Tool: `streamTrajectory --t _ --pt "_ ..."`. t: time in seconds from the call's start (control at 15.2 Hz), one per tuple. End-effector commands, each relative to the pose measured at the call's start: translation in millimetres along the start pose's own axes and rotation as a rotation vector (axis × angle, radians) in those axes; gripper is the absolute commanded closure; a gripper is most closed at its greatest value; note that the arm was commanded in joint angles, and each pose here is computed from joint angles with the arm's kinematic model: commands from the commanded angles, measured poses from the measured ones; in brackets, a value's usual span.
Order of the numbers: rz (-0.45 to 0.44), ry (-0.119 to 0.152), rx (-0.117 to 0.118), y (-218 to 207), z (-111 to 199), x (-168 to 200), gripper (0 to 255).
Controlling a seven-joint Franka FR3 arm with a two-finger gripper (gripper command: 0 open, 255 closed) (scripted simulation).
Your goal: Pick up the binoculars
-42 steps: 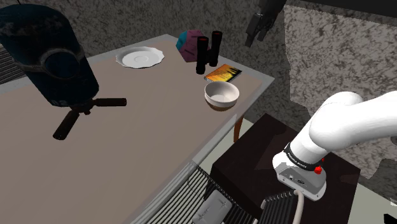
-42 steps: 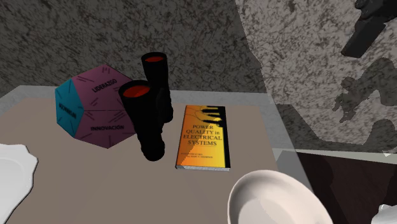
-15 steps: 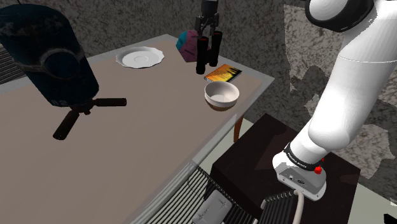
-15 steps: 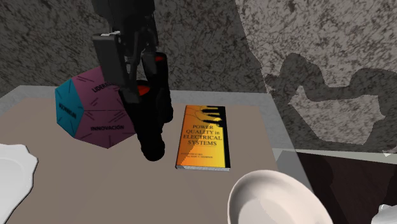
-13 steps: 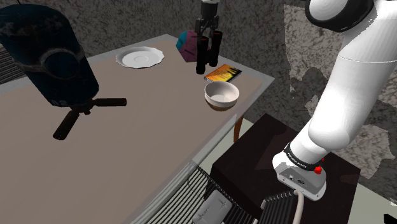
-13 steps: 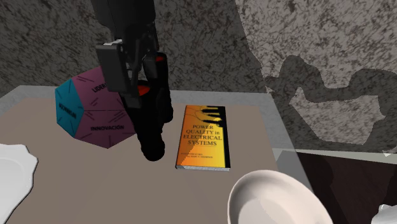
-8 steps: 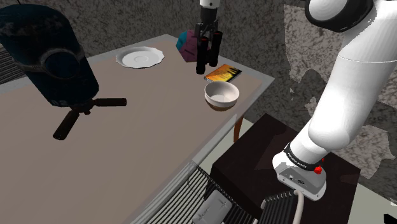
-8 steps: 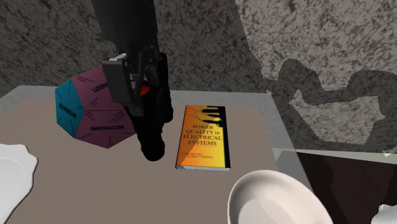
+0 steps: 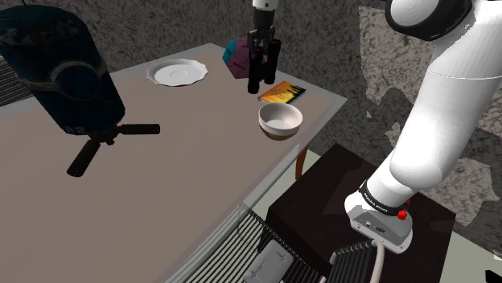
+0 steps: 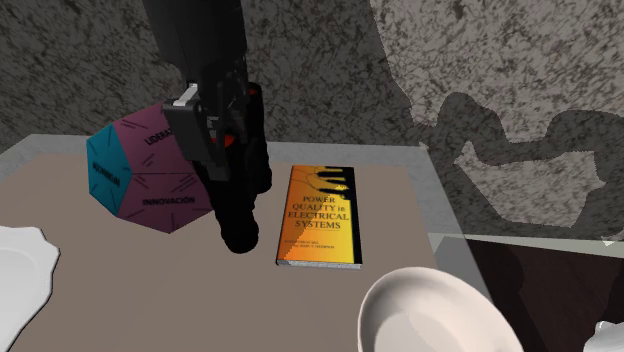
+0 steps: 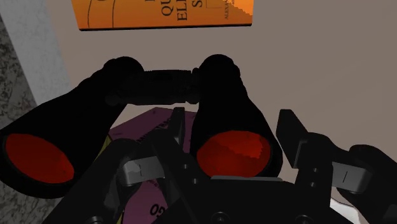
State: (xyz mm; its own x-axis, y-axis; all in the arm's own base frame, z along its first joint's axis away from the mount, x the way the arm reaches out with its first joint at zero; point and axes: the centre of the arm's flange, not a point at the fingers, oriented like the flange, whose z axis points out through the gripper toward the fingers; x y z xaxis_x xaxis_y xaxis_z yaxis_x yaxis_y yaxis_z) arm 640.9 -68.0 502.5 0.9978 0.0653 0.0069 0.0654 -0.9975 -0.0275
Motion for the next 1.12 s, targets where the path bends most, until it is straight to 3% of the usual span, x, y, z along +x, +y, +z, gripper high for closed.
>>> streamTrajectory --t 0.0,1.06 --pt "0.001 -0.002 0.001 0.1 1.3 0.0 255" --pt "0.001 -0.002 0.001 -2.2 -77.8 0.1 255"
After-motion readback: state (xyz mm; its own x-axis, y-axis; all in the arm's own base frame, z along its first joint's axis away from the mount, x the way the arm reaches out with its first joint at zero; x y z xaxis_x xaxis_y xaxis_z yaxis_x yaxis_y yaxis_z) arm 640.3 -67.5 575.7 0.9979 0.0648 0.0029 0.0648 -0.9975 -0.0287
